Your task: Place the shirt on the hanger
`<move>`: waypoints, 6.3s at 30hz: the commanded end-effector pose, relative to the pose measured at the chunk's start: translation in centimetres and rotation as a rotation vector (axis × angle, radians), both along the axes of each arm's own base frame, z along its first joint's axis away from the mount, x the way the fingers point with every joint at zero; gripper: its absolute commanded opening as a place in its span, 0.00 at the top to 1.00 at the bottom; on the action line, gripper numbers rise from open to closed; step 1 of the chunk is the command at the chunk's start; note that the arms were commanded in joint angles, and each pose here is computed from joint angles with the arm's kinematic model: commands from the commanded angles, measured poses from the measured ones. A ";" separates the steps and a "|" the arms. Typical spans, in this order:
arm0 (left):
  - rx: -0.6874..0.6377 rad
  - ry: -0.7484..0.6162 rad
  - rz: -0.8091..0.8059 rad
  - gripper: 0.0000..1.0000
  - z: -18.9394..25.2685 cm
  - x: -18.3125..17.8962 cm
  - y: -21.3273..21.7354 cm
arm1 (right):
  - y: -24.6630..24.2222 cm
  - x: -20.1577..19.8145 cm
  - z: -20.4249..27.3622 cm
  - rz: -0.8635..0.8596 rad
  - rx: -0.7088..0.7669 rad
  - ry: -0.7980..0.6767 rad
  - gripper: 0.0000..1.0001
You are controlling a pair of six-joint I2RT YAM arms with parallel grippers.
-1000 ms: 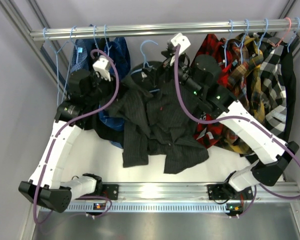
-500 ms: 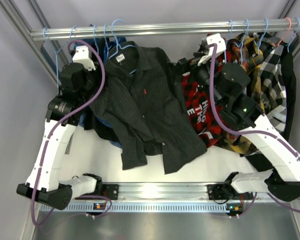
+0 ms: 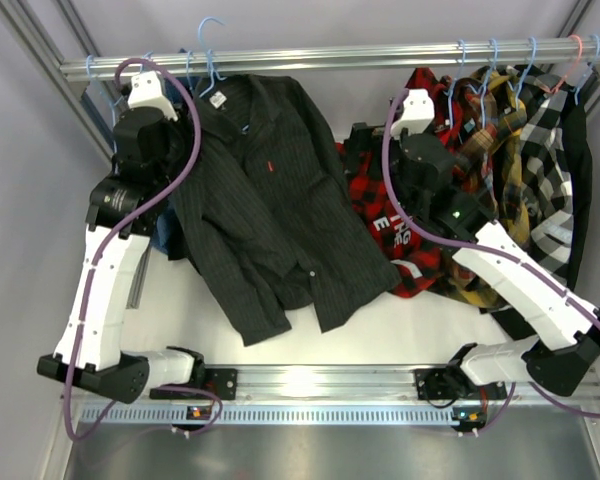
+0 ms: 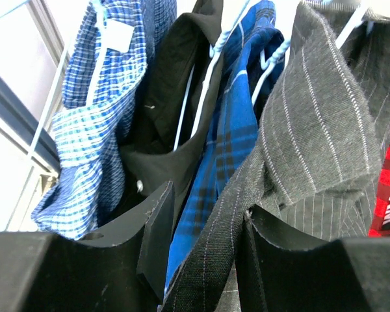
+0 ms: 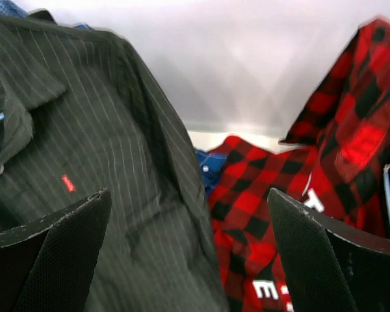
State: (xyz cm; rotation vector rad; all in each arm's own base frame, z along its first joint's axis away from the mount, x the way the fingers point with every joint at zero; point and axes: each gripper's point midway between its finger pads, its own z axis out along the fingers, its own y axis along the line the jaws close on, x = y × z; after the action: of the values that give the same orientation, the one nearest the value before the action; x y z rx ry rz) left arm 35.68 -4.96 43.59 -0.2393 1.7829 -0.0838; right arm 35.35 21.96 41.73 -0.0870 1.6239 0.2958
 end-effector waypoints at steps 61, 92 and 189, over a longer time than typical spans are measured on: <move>-0.047 -0.234 0.120 1.00 -4.5 1.0 -9.4 | 1.3 -0.6 -24.6 0.046 -0.057 0.407 0.01; 0.012 -0.259 0.308 1.00 -3.4 -1.6 -4.2 | 3.7 -3.1 -32.0 0.093 -0.183 0.695 0.68; -0.188 -0.303 0.068 0.02 0.4 -11.0 0.1 | 26.3 -23.4 -41.9 0.709 -0.723 0.534 0.82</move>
State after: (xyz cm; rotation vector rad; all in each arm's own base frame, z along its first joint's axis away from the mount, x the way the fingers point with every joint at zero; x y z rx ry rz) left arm 25.43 -5.69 42.70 -0.3825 1.4982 -0.2204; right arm 11.95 52.61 2.21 -1.2071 2.0602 0.4315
